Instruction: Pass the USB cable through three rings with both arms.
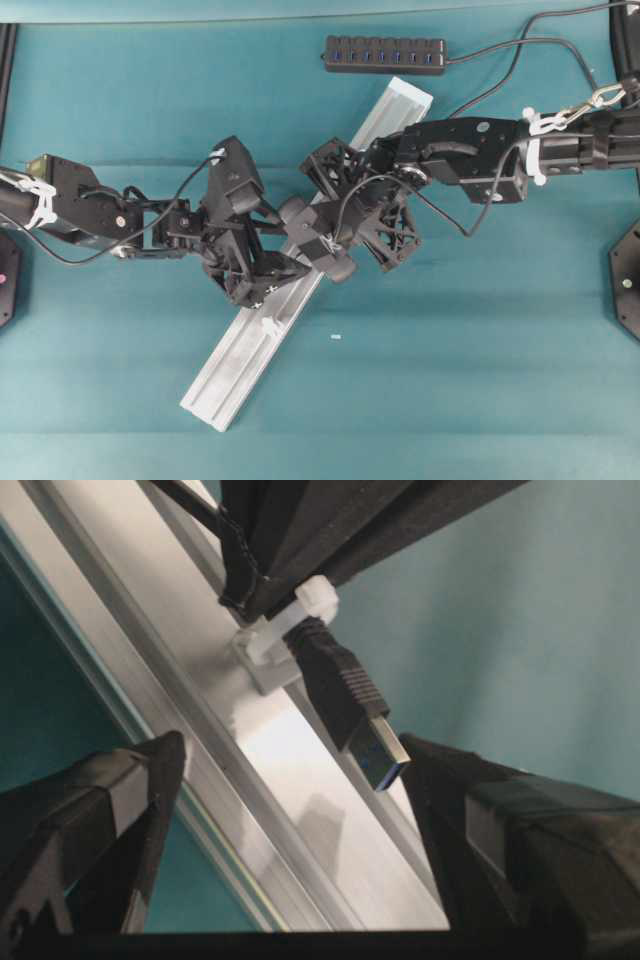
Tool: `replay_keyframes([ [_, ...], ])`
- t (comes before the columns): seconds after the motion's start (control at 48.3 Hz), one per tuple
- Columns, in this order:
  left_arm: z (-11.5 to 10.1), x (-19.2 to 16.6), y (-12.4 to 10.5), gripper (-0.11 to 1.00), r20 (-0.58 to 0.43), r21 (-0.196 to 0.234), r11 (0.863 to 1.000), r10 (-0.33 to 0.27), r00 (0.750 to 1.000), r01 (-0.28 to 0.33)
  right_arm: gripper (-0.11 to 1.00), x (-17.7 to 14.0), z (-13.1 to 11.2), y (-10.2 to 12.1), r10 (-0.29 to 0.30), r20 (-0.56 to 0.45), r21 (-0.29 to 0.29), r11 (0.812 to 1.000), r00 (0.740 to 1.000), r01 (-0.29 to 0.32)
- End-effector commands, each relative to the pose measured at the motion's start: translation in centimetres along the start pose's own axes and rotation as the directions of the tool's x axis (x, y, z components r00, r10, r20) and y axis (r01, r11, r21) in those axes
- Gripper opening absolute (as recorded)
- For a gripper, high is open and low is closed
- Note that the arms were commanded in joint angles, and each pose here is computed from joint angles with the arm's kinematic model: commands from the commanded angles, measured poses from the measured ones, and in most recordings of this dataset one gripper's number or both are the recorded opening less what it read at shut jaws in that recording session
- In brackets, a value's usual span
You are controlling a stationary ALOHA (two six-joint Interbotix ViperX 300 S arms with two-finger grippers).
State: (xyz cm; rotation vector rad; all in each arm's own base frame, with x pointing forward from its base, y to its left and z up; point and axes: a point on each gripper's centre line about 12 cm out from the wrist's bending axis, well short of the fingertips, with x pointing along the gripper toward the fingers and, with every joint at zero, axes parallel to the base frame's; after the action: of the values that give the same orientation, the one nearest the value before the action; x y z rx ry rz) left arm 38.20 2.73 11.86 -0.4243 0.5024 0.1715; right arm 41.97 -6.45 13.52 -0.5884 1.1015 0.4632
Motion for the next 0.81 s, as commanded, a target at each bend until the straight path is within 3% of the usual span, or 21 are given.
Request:
replay_keyframes([
  [0.0, 1.0, -0.1, -0.7, 0.90, 0.041, 0.004, 1.000, -0.025, 0.999, 0.025, 0.08, -0.3, 0.2, -0.2, -0.009, 0.009, 0.017, 1.000, 1.000, 0.009],
  [0.601, 1.8, -0.5, -1.4, 0.87, 0.108, 0.010, 0.998, -0.065, 0.992, 0.064, 0.08, -0.3, 0.2, -0.1, -0.006, 0.008, 0.020, 1.000, 1.000, 0.006],
  [0.705, 1.9, -0.5, -1.5, 0.80, 0.121, 0.012, 0.998, -0.070, 0.990, 0.069, 0.08, -0.3, 0.2, -0.1, -0.005, 0.009, 0.022, 1.000, 1.000, 0.005],
  [0.787, 1.9, -0.7, -1.5, 0.66, 0.129, 0.015, 0.997, -0.075, 0.989, 0.073, 0.08, -0.3, 0.4, -0.1, -0.003, 0.018, 0.033, 0.999, 1.000, 0.003],
])
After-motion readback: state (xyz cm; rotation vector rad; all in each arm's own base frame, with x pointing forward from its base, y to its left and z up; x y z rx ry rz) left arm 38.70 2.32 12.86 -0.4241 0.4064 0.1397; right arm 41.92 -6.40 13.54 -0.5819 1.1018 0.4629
